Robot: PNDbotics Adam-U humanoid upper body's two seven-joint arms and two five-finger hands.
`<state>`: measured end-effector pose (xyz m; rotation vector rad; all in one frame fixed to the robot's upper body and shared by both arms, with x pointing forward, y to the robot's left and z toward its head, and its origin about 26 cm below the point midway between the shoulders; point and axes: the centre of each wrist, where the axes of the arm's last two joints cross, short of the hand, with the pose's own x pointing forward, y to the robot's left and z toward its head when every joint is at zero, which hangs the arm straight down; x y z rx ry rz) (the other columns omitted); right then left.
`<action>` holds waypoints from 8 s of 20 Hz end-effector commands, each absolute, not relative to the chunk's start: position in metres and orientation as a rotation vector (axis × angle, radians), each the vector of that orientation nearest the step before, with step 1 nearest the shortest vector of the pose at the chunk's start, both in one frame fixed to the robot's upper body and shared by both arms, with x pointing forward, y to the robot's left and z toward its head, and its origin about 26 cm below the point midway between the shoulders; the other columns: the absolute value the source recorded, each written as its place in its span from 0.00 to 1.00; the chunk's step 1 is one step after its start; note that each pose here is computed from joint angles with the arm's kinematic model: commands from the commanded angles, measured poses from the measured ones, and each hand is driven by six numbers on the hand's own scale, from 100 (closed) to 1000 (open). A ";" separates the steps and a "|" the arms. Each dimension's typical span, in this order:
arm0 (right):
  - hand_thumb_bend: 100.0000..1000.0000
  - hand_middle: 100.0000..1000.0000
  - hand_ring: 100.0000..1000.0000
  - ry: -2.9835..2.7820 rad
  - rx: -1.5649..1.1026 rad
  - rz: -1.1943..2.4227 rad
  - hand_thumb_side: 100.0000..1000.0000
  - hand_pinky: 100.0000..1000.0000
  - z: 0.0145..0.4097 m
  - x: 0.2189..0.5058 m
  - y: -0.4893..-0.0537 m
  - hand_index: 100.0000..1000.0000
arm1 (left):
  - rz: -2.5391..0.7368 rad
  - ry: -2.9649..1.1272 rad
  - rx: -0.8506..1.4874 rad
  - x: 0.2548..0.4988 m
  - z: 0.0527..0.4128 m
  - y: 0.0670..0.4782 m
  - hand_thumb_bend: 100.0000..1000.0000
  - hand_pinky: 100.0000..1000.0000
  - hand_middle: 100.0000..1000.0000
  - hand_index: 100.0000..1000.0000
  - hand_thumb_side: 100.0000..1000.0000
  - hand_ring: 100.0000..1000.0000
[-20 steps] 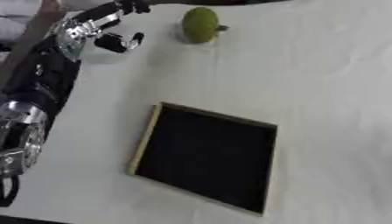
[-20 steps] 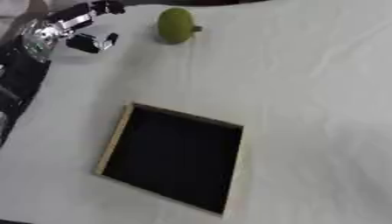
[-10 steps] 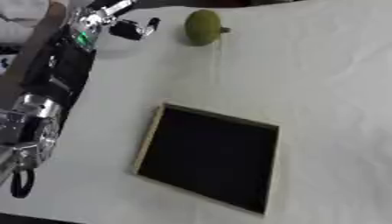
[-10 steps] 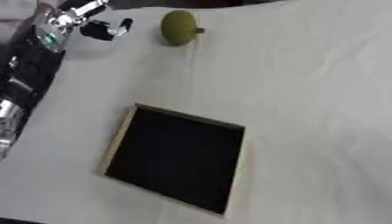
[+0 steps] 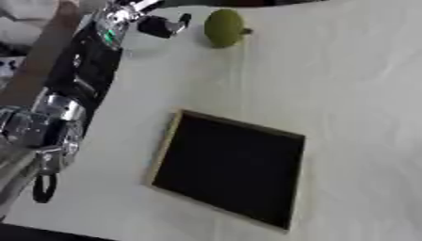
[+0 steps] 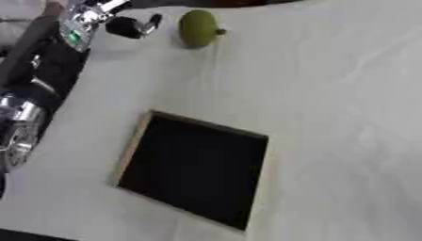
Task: Pick up objects on the table and place them in the box.
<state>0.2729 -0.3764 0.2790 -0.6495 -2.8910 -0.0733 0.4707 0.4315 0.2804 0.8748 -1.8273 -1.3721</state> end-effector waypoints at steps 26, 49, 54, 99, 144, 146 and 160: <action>0.00 0.68 0.78 -2.929 -0.578 -0.072 0.20 0.82 0.295 0.273 -0.368 0.77 | -1.422 -1.828 0.964 0.460 0.302 0.456 0.00 1.00 0.96 0.97 0.83 1.00; 0.00 0.67 0.78 -2.907 -0.560 -0.102 0.22 0.81 0.290 0.276 -0.364 0.77 | -1.435 -1.728 0.967 0.459 0.296 0.461 0.00 1.00 0.94 0.97 0.80 1.00; 0.00 0.67 0.78 -2.902 -0.558 -0.107 0.22 0.81 0.289 0.276 -0.363 0.77 | -1.430 -1.702 0.983 0.459 0.290 0.463 0.00 1.00 0.94 0.97 0.65 1.00; 0.00 0.66 0.78 -2.833 -0.623 -0.182 0.25 0.81 0.273 0.274 -0.369 0.76 | -1.141 -1.932 1.216 0.452 0.296 0.464 0.18 0.56 0.47 0.45 0.00 0.35; 0.00 0.66 0.78 -2.798 -0.704 -0.216 0.23 0.80 0.260 0.268 -0.378 0.76 | -1.485 -2.565 0.897 0.419 0.330 0.341 0.37 0.49 0.45 0.45 0.00 0.27; 0.00 0.66 0.78 -2.786 -0.717 -0.224 0.23 0.80 0.258 0.267 -0.380 0.76 | -1.497 -2.579 0.872 0.417 0.327 0.333 0.41 0.49 0.45 0.46 0.00 0.27; 0.00 0.66 0.79 -2.714 -0.756 -0.266 0.25 0.80 0.242 0.264 -0.383 0.76 | -1.624 -2.714 0.644 0.392 0.306 0.265 0.39 0.48 0.45 0.46 0.00 0.28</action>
